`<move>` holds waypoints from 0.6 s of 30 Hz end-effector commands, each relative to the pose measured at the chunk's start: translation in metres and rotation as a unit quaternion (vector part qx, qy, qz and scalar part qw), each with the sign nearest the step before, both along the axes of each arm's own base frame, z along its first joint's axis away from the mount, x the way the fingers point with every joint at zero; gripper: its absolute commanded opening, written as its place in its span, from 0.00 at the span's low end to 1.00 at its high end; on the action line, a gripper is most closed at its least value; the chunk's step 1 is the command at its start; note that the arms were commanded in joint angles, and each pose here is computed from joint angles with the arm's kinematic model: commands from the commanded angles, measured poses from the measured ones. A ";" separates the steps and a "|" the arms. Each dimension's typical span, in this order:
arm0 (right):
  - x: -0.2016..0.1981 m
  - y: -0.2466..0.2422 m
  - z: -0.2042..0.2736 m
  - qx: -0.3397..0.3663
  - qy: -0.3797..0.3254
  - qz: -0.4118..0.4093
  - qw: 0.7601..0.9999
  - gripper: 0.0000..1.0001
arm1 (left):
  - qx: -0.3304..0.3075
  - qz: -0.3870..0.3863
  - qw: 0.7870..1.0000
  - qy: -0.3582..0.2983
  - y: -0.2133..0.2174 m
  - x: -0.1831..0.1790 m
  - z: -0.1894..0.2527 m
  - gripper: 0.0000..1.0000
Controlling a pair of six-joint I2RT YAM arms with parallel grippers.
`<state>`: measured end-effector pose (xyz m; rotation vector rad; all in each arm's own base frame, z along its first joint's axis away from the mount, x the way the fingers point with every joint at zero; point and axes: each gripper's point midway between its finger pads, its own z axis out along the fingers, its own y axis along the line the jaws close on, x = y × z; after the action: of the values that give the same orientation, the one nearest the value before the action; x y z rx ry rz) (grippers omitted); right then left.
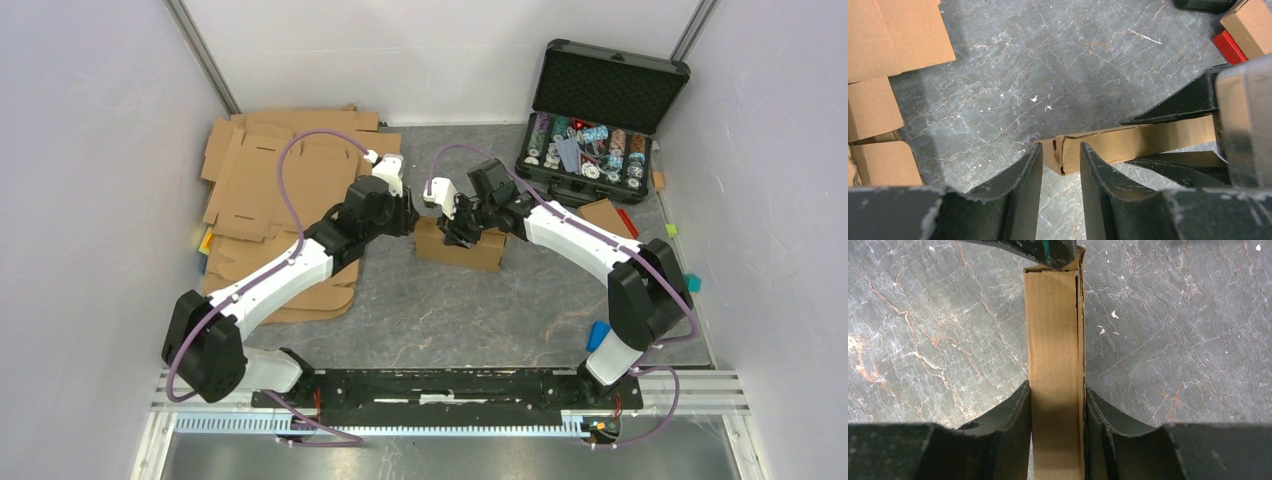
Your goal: Fold the paper box
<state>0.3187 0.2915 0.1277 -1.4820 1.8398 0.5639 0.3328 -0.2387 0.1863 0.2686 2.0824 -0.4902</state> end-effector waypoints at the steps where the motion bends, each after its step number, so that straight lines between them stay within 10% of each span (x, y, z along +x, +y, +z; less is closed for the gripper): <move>1: 0.007 0.008 0.016 0.020 -0.017 0.008 1.000 0.34 | -0.018 -0.002 1.000 -0.001 -0.007 0.007 0.010 0.40; 18: 0.006 0.009 0.015 0.021 -0.014 0.010 1.000 0.34 | 0.002 -0.005 1.000 0.008 -0.007 0.010 -0.003 0.27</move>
<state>0.3178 0.2923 0.1279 -1.4853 1.8357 0.5718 0.3361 -0.2412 0.1664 0.2817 2.1336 -0.4763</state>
